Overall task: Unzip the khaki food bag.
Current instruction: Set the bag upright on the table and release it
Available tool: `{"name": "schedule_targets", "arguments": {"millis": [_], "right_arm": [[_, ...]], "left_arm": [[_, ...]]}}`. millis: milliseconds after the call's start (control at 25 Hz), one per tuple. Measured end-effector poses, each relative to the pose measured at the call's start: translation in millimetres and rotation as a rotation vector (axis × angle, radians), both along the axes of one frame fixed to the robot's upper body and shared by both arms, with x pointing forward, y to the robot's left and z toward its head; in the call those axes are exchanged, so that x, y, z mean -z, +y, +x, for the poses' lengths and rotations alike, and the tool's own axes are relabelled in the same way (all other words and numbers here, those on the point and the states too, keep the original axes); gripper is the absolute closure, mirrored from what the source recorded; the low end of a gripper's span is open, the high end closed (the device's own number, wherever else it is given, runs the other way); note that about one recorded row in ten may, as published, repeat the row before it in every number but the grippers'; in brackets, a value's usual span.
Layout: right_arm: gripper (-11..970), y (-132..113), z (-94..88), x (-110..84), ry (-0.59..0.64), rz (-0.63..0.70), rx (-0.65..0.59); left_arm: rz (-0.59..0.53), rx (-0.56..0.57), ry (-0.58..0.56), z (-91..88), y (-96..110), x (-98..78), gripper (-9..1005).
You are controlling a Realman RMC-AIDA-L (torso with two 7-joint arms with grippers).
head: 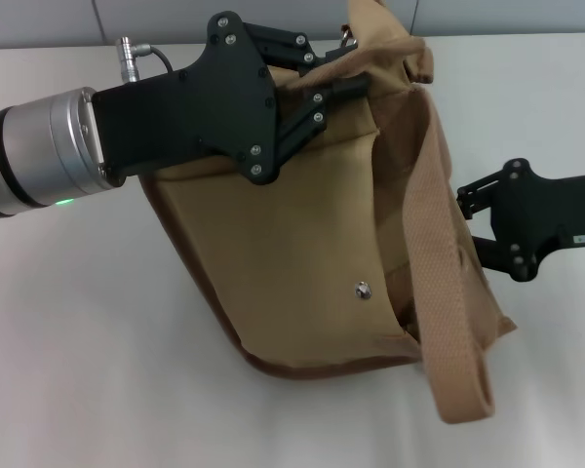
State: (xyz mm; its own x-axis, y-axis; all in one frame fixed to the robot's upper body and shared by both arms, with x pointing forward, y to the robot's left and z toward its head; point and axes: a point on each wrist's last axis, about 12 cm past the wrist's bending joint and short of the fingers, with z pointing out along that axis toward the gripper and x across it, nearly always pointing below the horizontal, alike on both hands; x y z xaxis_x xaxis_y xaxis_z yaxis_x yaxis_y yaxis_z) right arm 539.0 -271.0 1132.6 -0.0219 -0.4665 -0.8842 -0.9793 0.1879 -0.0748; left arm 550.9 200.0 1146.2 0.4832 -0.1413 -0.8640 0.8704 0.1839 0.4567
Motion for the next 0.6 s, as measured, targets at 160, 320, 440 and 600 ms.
{"name": "schedule_targets", "arguments": {"millis": [160, 320, 440, 600], "right_arm": [[626, 3.6, 4.0, -0.7, 0.014, -0.011, -0.005], [760, 3.6, 4.3, -1.1, 0.013, -0.013, -0.003], [815, 4.9, 4.6, -1.2, 0.020, -0.021, -0.008], [862, 6.4, 3.7, -1.2, 0.042, -0.064, -0.025]], "left_arm": [[0.000, 0.002, -0.002, 0.3, -0.2, -0.6, 858], [-0.001, 0.002, -0.003, 0.6, -0.4, -1.1, 856], [-0.002, 0.002, -0.004, 0.6, -0.4, -1.2, 855], [-0.002, 0.002, -0.004, 0.7, -0.3, -1.2, 854]]}}
